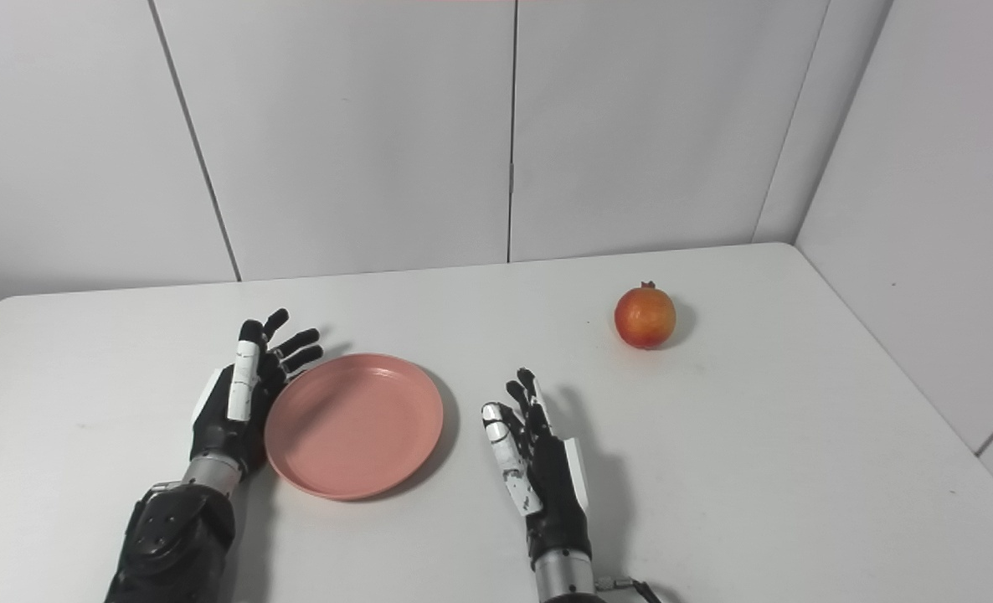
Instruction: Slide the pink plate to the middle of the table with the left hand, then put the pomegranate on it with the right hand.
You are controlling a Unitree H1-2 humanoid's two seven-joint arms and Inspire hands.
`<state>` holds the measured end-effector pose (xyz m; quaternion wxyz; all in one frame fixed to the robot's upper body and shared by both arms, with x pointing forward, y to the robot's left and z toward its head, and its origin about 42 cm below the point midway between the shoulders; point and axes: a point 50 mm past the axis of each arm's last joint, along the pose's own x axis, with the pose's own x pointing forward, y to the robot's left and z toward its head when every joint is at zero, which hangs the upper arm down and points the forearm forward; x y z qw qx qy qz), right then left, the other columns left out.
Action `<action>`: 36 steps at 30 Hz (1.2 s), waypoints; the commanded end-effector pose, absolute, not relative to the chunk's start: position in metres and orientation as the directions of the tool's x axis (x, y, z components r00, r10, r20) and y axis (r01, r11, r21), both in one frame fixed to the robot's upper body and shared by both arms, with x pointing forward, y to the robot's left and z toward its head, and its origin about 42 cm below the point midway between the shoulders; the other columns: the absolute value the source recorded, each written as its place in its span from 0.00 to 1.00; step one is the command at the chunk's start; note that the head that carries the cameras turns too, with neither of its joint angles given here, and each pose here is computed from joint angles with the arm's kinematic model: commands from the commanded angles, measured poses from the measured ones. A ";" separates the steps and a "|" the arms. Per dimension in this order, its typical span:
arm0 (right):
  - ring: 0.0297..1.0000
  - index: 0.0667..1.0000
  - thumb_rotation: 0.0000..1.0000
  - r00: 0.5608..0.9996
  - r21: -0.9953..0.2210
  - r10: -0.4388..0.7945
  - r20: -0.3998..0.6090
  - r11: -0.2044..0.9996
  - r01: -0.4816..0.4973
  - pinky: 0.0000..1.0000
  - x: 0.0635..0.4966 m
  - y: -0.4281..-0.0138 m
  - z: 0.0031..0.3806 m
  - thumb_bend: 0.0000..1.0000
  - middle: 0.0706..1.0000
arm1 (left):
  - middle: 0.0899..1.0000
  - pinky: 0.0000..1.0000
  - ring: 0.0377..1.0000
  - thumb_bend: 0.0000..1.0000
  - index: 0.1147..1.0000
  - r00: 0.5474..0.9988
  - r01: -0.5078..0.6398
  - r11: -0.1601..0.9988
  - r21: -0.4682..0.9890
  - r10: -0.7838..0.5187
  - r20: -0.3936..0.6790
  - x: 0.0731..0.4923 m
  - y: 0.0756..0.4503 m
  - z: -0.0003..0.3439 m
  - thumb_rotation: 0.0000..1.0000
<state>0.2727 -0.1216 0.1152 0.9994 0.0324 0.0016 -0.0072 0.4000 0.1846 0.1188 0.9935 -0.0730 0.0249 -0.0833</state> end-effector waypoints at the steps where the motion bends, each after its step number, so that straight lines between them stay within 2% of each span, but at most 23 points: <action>1: 0.86 0.96 0.82 0.999 0.086 0.027 -0.039 0.996 -0.023 0.86 0.271 -0.108 0.116 0.58 0.93 | 0.78 0.75 0.79 0.97 0.92 0.982 0.182 0.972 -0.147 -0.186 -0.016 0.403 0.180 0.129 0.93; 4: 0.86 0.96 0.81 1.000 0.086 0.020 -0.010 0.996 -0.019 0.85 0.270 -0.110 0.118 0.56 0.93 | 0.78 0.75 0.79 0.96 0.91 0.983 0.180 0.972 -0.151 -0.185 -0.017 0.402 0.181 0.129 0.92; 6: 0.83 0.93 0.78 1.000 0.069 0.010 0.030 0.998 -0.012 0.81 0.270 -0.112 0.121 0.53 0.91 | 0.78 0.76 0.80 0.97 0.92 0.983 0.179 0.972 -0.155 -0.184 -0.020 0.402 0.183 0.129 0.92; 10: 0.81 0.87 0.74 0.995 0.001 -0.015 0.094 1.000 0.015 0.78 0.274 -0.118 0.128 0.55 0.88 | 0.79 0.76 0.81 0.96 0.92 0.984 0.172 0.972 -0.159 -0.179 -0.026 0.403 0.185 0.127 0.92; 14: 0.80 0.83 0.80 0.988 -0.071 -0.039 0.148 0.996 0.050 0.74 0.280 -0.125 0.139 0.64 0.86 | 0.79 0.77 0.81 0.97 0.93 0.983 0.173 0.972 -0.157 -0.180 -0.030 0.404 0.188 0.125 0.93; 18: 0.81 0.85 0.90 0.978 -0.131 -0.062 0.200 0.987 0.090 0.75 0.287 -0.132 0.151 0.70 0.87 | 0.79 0.76 0.80 0.97 0.93 0.983 0.175 0.973 -0.147 -0.182 -0.033 0.405 0.189 0.123 0.93; 21: 0.81 0.85 0.92 0.967 -0.187 -0.091 0.236 0.973 0.137 0.74 0.294 -0.142 0.165 0.71 0.86 | 0.79 0.77 0.80 0.97 0.93 0.982 0.179 0.971 -0.158 -0.186 -0.029 0.406 0.188 0.122 0.93; 24: 0.80 0.85 0.93 0.956 -0.241 -0.104 0.275 0.955 0.173 0.78 0.301 -0.155 0.178 0.72 0.84 | 0.78 0.76 0.80 0.98 0.93 0.982 0.181 0.970 -0.164 -0.188 -0.029 0.406 0.186 0.121 0.92; 28: 0.80 0.85 0.88 0.938 -0.272 -0.110 0.329 0.940 0.206 0.74 0.313 -0.170 0.194 0.72 0.84 | 0.78 0.76 0.80 0.96 0.92 0.981 0.184 0.968 -0.170 -0.192 -0.027 0.406 0.183 0.121 0.92; 32: 0.81 0.84 0.88 0.914 -0.367 -0.086 0.395 0.898 0.243 0.76 0.326 -0.180 0.211 0.73 0.83 | 0.78 0.76 0.79 0.97 0.93 0.981 0.185 0.968 -0.168 -0.192 -0.028 0.405 0.183 0.120 0.93; 36: 0.79 0.83 0.86 0.886 -0.428 -0.057 0.460 0.860 0.277 0.72 0.341 -0.189 0.224 0.72 0.82 | 0.78 0.76 0.79 0.97 0.93 0.982 0.180 0.970 -0.164 -0.188 -0.031 0.405 0.184 0.121 0.93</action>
